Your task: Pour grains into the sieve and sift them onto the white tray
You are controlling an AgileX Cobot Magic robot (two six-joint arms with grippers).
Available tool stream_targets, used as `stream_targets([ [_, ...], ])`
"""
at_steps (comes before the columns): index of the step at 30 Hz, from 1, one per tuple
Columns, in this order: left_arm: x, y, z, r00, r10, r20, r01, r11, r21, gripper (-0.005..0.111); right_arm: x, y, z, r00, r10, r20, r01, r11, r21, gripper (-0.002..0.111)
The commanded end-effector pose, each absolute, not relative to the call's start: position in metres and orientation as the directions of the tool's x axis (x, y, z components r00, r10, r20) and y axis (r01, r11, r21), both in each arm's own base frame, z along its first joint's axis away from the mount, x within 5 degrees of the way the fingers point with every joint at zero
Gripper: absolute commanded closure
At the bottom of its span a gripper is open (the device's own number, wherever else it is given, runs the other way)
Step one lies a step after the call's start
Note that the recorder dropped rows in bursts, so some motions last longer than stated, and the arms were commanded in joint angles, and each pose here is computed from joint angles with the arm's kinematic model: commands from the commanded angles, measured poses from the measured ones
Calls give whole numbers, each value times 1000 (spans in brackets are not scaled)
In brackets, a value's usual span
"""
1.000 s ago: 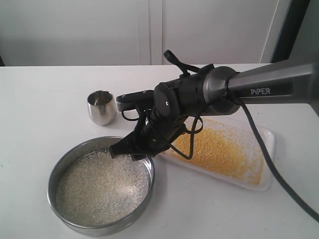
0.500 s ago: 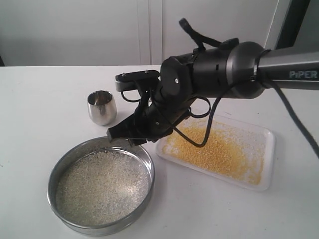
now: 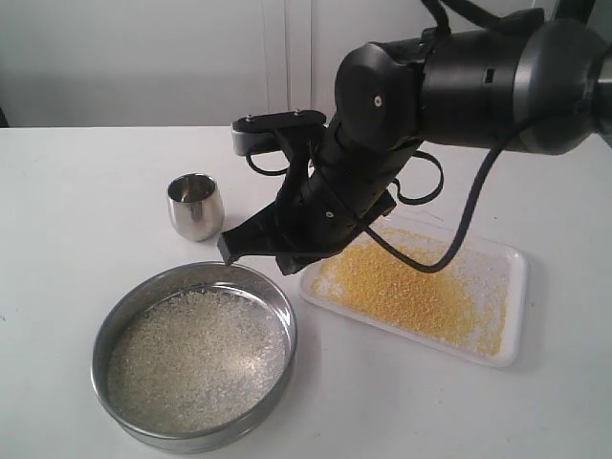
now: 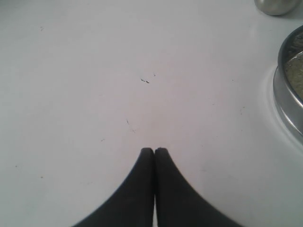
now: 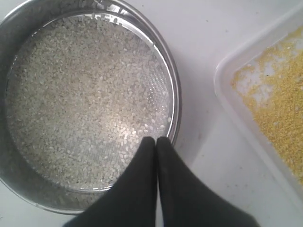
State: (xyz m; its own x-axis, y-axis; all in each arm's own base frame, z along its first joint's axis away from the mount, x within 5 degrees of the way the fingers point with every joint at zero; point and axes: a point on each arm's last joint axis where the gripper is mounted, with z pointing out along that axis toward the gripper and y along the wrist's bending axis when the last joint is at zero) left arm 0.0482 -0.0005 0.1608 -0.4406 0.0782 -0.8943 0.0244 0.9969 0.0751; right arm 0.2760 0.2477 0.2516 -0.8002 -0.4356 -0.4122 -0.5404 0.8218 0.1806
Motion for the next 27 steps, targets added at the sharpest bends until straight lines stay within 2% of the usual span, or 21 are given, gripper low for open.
stream_targets([
  [1,48,-1,158,-448,67,-892,22,998,64,107,277,232,264,-810,-415,-415,-521,834,181,108],
  [16,48,-1,158,-448,67,-892,22,998,64,107,287,170,266,-874,-293,-388,-382,907,176,108],
  [22,48,-1,158,-448,67,-892,22,998,64,107,292,137,258,-909,-215,-358,-290,941,172,108],
  [27,48,-1,158,-448,67,-892,22,998,64,107,293,91,257,-932,-95,-350,-163,972,168,108],
])
